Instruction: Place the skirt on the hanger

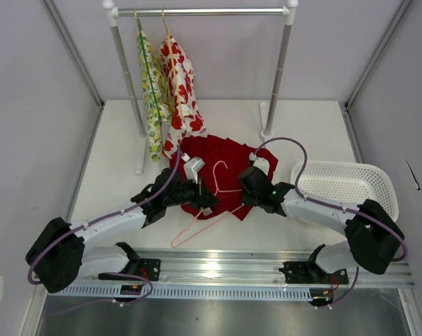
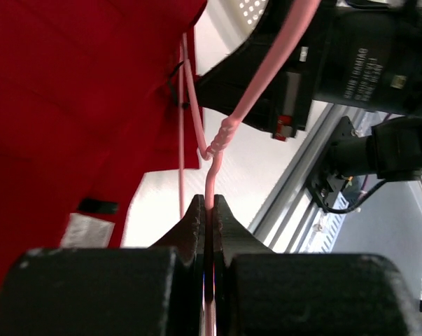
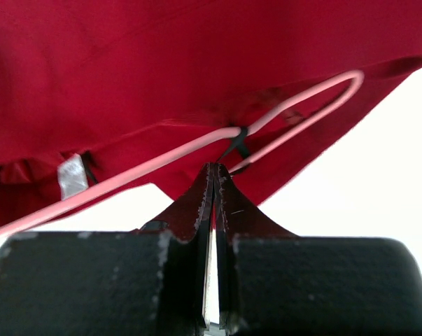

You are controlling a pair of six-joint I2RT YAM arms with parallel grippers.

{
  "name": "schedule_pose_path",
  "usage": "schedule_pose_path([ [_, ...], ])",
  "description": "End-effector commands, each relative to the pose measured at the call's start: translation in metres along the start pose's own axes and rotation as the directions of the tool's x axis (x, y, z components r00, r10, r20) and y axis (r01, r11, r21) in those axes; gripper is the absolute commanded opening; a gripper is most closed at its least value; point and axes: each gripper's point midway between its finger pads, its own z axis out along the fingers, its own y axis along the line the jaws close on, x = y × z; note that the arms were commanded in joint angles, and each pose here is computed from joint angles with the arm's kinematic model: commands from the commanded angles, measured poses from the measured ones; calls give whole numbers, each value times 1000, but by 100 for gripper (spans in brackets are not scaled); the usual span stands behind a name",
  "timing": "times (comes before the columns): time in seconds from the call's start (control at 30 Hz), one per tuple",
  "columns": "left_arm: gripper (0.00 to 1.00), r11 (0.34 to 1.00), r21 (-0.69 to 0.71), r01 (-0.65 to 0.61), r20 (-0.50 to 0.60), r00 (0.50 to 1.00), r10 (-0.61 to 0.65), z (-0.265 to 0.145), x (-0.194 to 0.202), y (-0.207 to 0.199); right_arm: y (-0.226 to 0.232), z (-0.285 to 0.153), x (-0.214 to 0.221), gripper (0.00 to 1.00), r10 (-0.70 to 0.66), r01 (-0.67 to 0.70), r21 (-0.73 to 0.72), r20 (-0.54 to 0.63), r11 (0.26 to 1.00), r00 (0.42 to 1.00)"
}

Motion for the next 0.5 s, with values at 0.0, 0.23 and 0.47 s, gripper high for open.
schedule_pose_path([
  [0.0,0,1000,7,-11,9,1000,11,10,-1,3,12,-6,-10,0,-22,22,-22,19,1000,1000],
  [0.23,0,999,-50,-18,-65,998,15,30,13,28,11,-7,-9,10,-59,59,-25,10,998,998],
  [0.47,0,999,-28,-47,-92,995,44,36,20,31,36,-33,-34,57,-118,129,-152,75,980,990],
])
